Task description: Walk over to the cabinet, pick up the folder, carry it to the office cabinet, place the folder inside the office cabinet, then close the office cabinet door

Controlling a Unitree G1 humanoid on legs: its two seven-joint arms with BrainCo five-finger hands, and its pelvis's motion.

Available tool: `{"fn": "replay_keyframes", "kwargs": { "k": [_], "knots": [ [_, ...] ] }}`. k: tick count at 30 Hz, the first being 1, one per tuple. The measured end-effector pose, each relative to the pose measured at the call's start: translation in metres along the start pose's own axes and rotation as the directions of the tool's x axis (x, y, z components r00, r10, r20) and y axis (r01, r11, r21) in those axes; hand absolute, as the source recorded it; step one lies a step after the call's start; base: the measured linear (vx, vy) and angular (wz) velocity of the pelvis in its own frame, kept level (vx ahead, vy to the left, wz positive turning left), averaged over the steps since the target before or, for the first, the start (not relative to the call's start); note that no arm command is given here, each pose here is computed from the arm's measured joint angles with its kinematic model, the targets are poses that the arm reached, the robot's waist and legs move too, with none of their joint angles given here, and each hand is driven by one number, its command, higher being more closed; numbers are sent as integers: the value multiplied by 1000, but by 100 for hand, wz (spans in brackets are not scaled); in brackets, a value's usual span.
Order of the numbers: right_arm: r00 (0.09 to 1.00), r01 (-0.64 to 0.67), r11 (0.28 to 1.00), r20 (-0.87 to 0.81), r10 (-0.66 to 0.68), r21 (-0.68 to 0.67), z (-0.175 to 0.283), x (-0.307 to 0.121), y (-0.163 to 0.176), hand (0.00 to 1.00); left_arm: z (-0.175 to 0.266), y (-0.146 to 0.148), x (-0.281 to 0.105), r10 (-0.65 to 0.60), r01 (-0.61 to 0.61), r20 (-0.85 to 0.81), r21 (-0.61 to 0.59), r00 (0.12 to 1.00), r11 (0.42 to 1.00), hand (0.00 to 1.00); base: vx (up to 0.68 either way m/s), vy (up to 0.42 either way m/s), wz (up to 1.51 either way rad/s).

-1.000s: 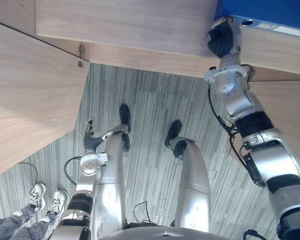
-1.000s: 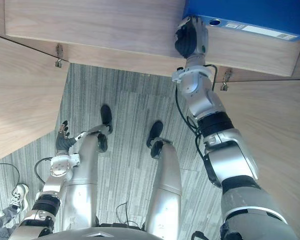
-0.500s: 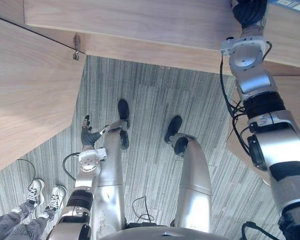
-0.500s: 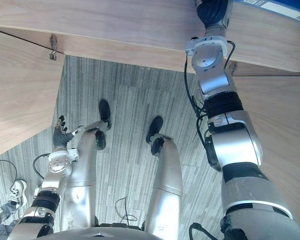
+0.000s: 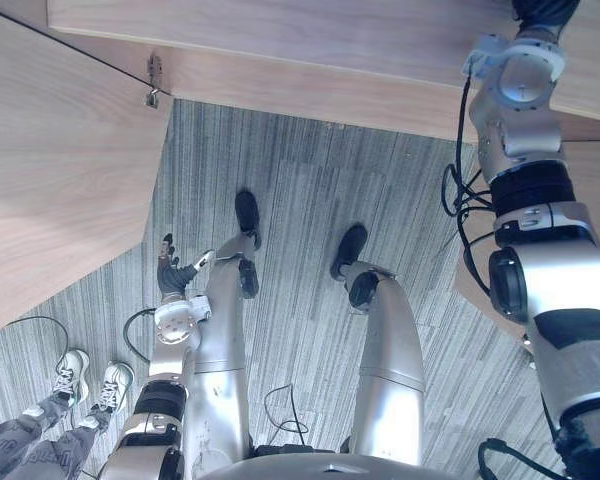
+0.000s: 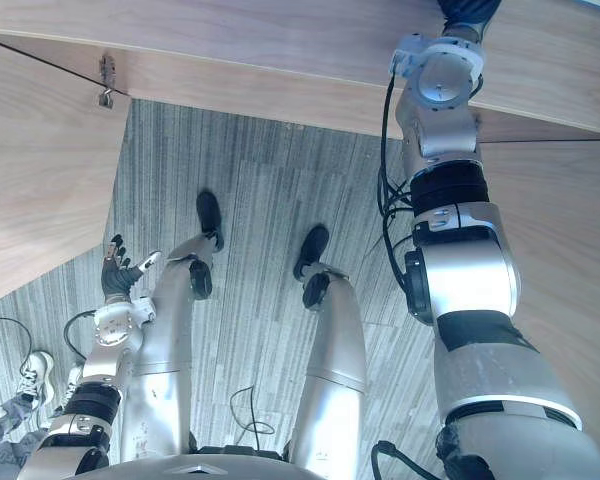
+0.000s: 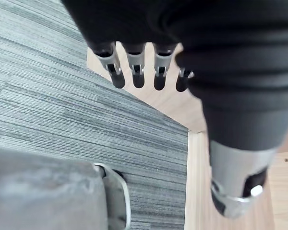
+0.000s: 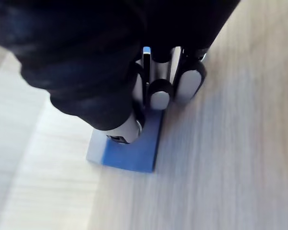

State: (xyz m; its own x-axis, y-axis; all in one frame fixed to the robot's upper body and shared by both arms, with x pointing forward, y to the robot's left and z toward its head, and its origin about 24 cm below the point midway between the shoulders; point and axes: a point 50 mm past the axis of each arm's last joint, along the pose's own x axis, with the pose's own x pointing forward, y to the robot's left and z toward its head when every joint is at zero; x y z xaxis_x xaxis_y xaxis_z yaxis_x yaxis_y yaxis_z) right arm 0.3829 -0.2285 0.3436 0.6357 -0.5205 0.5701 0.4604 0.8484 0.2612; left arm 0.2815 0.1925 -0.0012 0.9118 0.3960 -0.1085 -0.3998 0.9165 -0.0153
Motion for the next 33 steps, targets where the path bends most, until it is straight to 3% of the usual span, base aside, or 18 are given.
{"fn": "replay_keyframes", "kwargs": {
  "k": [4, 10, 13, 16, 20, 27, 30, 33],
  "knots": [
    [996, 55, 979, -75, -41, 198, -11, -26, 15, 100, -3, 3, 0, 26, -26, -25, 3, 999, 1000, 0, -43, -28, -11],
    [982, 67, 961, -187, -16, 270, -46, -95, 29, 100, -7, -13, -6, 3, -4, -57, -26, 998, 1000, 0, -18, -60, -7],
    [989, 7, 968, -143, 30, 251, -49, -132, 26, 100, -14, -29, -16, -43, 40, -90, -35, 995, 999, 0, -4, -48, -6],
    [989, -107, 984, -87, 120, 146, -55, -174, 20, 100, -22, -30, -23, -57, 56, -113, -11, 992, 998, 0, 50, -43, -13],
    [946, -313, 950, -84, 313, 14, -66, -229, 18, 100, -29, -25, -30, -74, 77, -131, 20, 989, 997, 0, 100, -41, -12],
    [751, -643, 752, -315, 580, -149, -108, -318, 6, 100, -72, -6, -58, -80, 126, -285, 148, 955, 981, 0, 146, 0, -14],
    [650, -737, 636, -496, 576, -228, -147, -344, -17, 100, -97, 6, -72, -96, 204, -377, 257, 921, 944, 0, 164, 8, -7],
    [545, -797, 551, -688, 480, -247, -187, -364, -53, 100, -110, 12, -78, -100, 254, -431, 316, 897, 914, 0, 116, 3, -4]
  ]
}}
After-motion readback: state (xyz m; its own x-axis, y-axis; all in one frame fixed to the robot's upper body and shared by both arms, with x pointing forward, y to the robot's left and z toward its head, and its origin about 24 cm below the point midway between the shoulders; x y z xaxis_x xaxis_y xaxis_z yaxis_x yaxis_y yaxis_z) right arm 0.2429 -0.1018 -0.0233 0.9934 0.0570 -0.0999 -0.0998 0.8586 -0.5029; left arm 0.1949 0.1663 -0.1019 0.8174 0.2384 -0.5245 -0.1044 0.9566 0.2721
